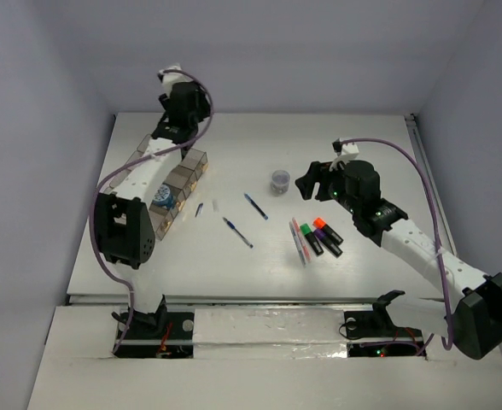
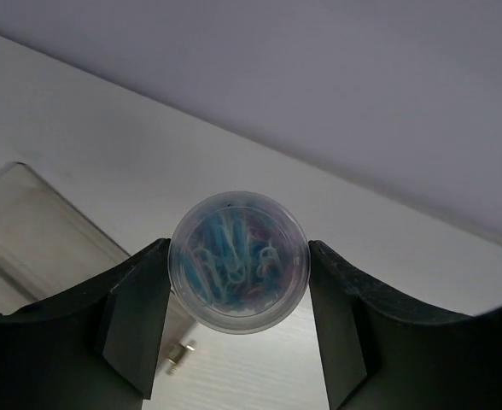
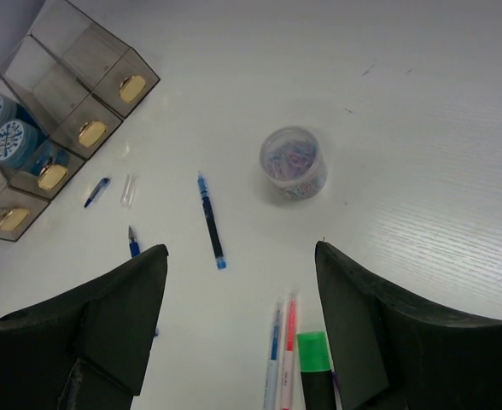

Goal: Sort the stationery into containers
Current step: Pick up the stationery from the center of the board, then place the stationery in the storage box.

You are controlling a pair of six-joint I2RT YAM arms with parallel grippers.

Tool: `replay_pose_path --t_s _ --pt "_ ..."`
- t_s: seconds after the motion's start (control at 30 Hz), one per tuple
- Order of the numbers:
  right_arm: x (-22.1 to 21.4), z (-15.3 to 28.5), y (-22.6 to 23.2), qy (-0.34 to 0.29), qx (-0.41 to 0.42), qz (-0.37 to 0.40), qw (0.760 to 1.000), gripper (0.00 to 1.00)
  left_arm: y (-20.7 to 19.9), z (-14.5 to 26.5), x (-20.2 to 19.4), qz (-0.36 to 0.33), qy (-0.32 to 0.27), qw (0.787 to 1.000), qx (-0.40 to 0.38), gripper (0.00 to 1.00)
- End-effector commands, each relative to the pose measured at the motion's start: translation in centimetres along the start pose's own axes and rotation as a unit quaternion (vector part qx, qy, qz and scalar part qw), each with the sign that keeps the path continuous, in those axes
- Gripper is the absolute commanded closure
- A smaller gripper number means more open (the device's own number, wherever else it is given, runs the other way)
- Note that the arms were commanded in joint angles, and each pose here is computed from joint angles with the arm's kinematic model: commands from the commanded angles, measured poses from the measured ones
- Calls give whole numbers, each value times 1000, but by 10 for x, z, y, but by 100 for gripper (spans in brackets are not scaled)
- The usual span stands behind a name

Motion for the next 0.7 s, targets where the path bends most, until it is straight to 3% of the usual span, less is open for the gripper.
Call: replay_pose_path --t_s 0.0,0.27,0.67 --pt "12 -1 6 -21 12 0 1000 25 41 -10 27 9 -10 999 40 80" --pt "9 -3 5 -15 10 1 1000 25 139 -41 36 40 -3 993 115 82" --pt "8 -3 3 -15 4 2 1000 25 177 -70 -5 17 41 986 161 82"
Point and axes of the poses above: each gripper's point midway between its finger pads, its own z axis back along the fingers, its own y axis along the line the jaws close on, x = y × z, the point moved 1 cm from there along z, back along the fingers, and after that the axes turned 1 degree about z, right-handed, at the moved point
